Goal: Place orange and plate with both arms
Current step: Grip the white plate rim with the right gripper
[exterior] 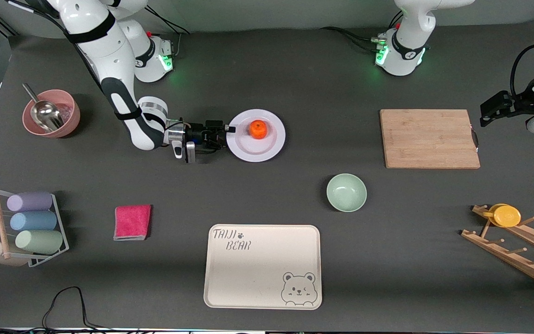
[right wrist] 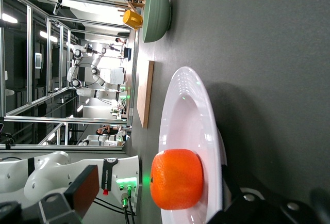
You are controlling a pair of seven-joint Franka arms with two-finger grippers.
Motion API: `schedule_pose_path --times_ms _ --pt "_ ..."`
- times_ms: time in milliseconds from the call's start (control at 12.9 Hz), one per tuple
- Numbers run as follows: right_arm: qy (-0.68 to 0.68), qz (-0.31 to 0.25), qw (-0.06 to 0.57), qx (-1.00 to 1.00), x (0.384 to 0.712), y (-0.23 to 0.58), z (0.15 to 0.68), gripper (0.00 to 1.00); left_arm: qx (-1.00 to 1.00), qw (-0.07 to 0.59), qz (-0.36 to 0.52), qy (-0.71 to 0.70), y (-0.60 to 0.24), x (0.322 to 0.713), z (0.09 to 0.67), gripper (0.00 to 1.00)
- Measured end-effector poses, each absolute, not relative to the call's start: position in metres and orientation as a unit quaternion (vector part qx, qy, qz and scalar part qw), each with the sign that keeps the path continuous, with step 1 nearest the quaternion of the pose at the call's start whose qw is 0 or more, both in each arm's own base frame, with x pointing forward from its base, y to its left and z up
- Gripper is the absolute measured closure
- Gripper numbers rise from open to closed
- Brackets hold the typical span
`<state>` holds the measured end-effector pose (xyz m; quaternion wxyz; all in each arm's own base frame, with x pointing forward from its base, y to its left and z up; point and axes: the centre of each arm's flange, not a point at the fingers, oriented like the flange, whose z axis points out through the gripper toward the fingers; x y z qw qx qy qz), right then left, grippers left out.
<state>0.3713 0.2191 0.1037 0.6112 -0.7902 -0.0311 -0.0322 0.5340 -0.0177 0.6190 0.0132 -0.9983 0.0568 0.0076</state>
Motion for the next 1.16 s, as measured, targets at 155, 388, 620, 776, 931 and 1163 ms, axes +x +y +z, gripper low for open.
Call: schedule_pose_path --times_ms 155,388,620,776,931,1163 --pt "-0.022 -0.025 0.611 -0.791 0.371 0.219 0.104 0.01 -0.998 0.013 0.013 0.057 -0.018 0.534 0.612 0.0" --pt "-0.042 -0.039 0.608 -0.792 0.369 0.219 0.1 0.19 -0.998 0.013 0.014 0.056 -0.017 0.534 0.609 0.0" --pt "-0.056 -0.046 0.605 -0.793 0.365 0.217 0.093 0.33 -0.998 0.013 0.014 0.055 -0.016 0.534 0.609 0.0" --pt "-0.06 -0.048 0.603 -0.794 0.362 0.216 0.089 0.6 -0.998 0.013 0.015 0.051 -0.012 0.534 0.608 0.0" --pt "-0.057 -0.043 0.601 -0.796 0.359 0.214 0.083 0.84 -0.999 0.013 0.015 0.048 -0.008 0.534 0.608 0.0" --pt "-0.063 -0.045 0.601 -0.796 0.357 0.213 0.078 0.96 -0.999 0.013 0.017 0.047 -0.007 0.534 0.609 0.0"
